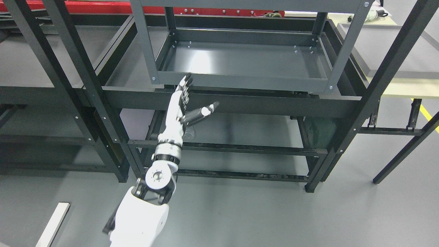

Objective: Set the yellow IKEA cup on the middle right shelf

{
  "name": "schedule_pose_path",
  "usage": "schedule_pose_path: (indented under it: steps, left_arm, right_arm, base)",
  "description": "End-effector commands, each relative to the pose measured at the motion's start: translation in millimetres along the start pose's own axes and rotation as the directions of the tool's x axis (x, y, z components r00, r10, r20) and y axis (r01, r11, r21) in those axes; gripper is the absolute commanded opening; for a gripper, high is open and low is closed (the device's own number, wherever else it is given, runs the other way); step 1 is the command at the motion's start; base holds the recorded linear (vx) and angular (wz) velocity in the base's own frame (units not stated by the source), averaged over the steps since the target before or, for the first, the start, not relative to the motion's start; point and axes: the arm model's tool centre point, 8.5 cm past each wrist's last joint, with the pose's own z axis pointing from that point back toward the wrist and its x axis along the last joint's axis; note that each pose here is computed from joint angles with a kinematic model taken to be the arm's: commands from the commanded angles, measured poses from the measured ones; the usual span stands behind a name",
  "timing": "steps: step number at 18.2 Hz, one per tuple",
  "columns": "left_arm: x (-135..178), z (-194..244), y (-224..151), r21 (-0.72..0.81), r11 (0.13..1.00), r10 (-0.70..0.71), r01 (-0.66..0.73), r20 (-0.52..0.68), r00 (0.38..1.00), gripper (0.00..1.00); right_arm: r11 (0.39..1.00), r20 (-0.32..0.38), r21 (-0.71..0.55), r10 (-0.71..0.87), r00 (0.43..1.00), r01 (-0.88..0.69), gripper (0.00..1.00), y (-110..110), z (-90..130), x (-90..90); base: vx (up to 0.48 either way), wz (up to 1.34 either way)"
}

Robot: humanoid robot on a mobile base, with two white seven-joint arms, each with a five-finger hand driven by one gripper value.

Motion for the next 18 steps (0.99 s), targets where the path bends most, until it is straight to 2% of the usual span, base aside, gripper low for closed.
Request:
schedule_pose_path:
  steps: [1,5,7,13,18]
  left_arm:
    - [-61,63,47,0.080,0.996,-0.027,0.037,-0.124,0.992,0.99]
    - [-60,80,57,0.071,0.997,0.017,-0.006,-0.155,0.988,0.95]
    - [-52,82,67,0.099,0.995,0.024,-0.011,-0.131,0.991,0.99]
    - [-28,74,75,0.121,0.992,0.027,-0.019,-0.064,0.998,0.99]
    - [-27,74,76,0.124,0.992,0.028,-0.020,-0.061,0.998,0.99]
  right_arm:
    - [1.000,-0.015,-0.013,-0.003,1.000,0.003,0.99,-10,-1,-9.2]
    - [1.000,-0.015,-0.013,-0.003,1.000,0.003,0.99,-10,-1,-9.2]
    - [1.000,-0.014,-0.013,-0.004,1.000,0.003,0.99,-10,-1,-8.7]
    - [1.000,-0.015,-0.013,-0.003,1.000,0.003,0.99,-10,-1,-9.2]
    - [1.000,-0.015,-0.013,-0.003,1.000,0.003,0.99,-10,-1,-9.2]
  base:
    - [0.000,0.00]
    - [0.015,-0.01]
    - [0.011,0.00]
    - [0.005,0.00]
    - [0.022,0.02]
